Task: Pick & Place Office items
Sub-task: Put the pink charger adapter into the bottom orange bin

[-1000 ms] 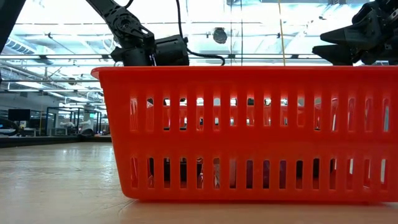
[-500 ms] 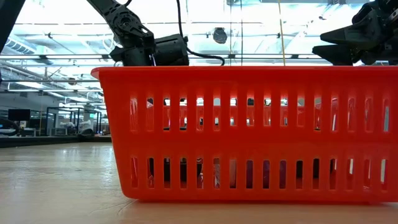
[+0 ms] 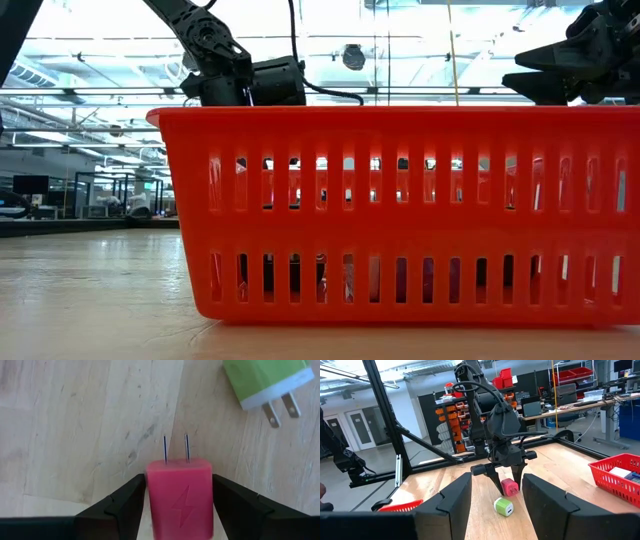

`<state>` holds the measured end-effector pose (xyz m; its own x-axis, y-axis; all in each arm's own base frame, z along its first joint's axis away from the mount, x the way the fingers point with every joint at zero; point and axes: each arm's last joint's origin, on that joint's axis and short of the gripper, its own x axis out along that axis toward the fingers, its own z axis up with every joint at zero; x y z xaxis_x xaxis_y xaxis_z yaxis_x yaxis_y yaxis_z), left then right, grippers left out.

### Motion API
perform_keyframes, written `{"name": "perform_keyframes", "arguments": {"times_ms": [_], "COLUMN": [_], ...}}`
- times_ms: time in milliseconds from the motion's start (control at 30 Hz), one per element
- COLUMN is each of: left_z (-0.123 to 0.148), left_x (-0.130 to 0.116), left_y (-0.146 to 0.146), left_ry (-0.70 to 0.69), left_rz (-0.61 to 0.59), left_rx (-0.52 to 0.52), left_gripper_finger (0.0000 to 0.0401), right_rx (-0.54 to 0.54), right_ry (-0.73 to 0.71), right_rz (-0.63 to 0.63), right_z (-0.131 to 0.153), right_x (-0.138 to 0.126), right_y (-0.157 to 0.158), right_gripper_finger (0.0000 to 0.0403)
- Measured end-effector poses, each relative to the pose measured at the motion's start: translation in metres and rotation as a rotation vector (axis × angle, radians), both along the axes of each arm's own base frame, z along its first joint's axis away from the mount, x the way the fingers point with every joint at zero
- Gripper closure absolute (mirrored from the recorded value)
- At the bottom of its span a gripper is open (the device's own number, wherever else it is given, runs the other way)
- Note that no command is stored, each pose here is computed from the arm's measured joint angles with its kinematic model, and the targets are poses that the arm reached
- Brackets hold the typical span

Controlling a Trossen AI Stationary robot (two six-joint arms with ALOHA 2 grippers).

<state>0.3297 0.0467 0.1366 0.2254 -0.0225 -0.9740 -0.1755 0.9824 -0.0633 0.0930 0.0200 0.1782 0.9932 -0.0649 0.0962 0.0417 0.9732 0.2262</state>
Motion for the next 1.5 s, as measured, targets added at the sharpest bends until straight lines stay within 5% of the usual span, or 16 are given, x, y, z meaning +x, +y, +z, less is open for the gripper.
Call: {"name": "perform_keyframes", "arguments": {"times_ms": [1500], "left_z": [0.0008], "left_x": [0.0009], "left_y": [-0.0054], "left_ry": [-0.001], "left_rz": [-0.032], "left_rx": [0.051], "left_gripper_finger": [0.0174], "right_rx": [0.0], "right_ry": [0.001], "right_rz": [0.0], "right_z": [-0.0001], "right_x": [0.0], "right_y": [0.0], "right_gripper_finger": [0.0238]}}
